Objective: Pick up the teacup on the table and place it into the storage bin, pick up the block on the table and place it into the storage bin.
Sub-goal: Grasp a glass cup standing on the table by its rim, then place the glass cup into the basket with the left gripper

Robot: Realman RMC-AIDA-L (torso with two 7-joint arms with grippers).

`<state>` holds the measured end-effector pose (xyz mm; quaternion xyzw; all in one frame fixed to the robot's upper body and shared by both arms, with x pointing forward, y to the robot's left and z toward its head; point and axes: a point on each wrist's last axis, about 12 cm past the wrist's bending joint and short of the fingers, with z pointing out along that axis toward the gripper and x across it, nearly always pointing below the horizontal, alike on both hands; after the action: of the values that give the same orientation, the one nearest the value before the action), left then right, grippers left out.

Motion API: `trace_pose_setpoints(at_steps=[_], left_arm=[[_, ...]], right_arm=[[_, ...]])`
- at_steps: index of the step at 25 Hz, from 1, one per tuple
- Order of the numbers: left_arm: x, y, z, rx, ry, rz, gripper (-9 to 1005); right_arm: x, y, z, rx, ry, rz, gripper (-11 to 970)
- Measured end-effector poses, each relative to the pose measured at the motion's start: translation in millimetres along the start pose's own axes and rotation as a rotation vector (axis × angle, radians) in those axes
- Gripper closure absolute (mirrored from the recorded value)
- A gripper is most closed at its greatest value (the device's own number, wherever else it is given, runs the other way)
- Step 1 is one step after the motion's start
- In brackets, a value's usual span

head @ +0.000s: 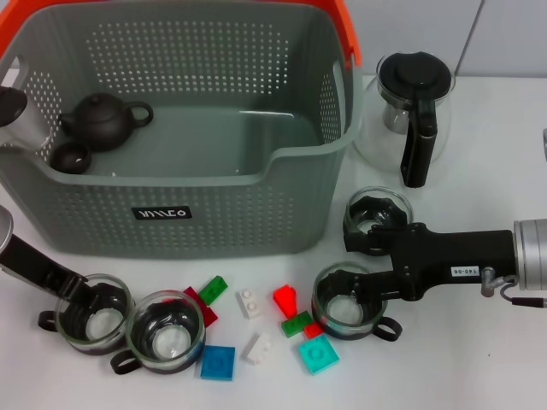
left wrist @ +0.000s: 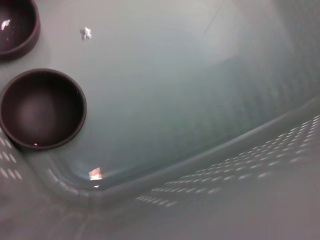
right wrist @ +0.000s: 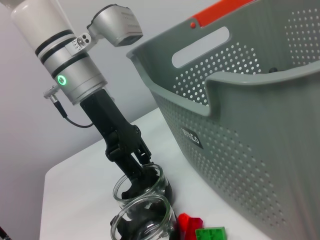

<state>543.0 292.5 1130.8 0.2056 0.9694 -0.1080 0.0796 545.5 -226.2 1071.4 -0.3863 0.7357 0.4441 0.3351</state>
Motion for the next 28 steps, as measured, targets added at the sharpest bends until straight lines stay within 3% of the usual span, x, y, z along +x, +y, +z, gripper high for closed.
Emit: trace_pose_setpoints(at_steps=[7,20,26,28], left_arm=[[-0.1,0.7,-0.2,-0.001,0.0,0.0,566],[-1.6,-1.4,0.6,-0.003,0.008,-0.001,687],[-2.9,-1.4,0.1,-0.004,0.007,0.0,906],[-3.4,-1.2,-0.2,-0.005,0.008,0.001,924]], right_arm=[[0.0,0.0,0.0,0.0,0.0,-0.001,48],[1.0,0.3,-0.1,0.0,0.0,0.001,48],[2.9,0.7,-0.4,0.0,0.0,0.004,48],[3.1,0.7,-0.5,0.0,0.0,0.005,48]])
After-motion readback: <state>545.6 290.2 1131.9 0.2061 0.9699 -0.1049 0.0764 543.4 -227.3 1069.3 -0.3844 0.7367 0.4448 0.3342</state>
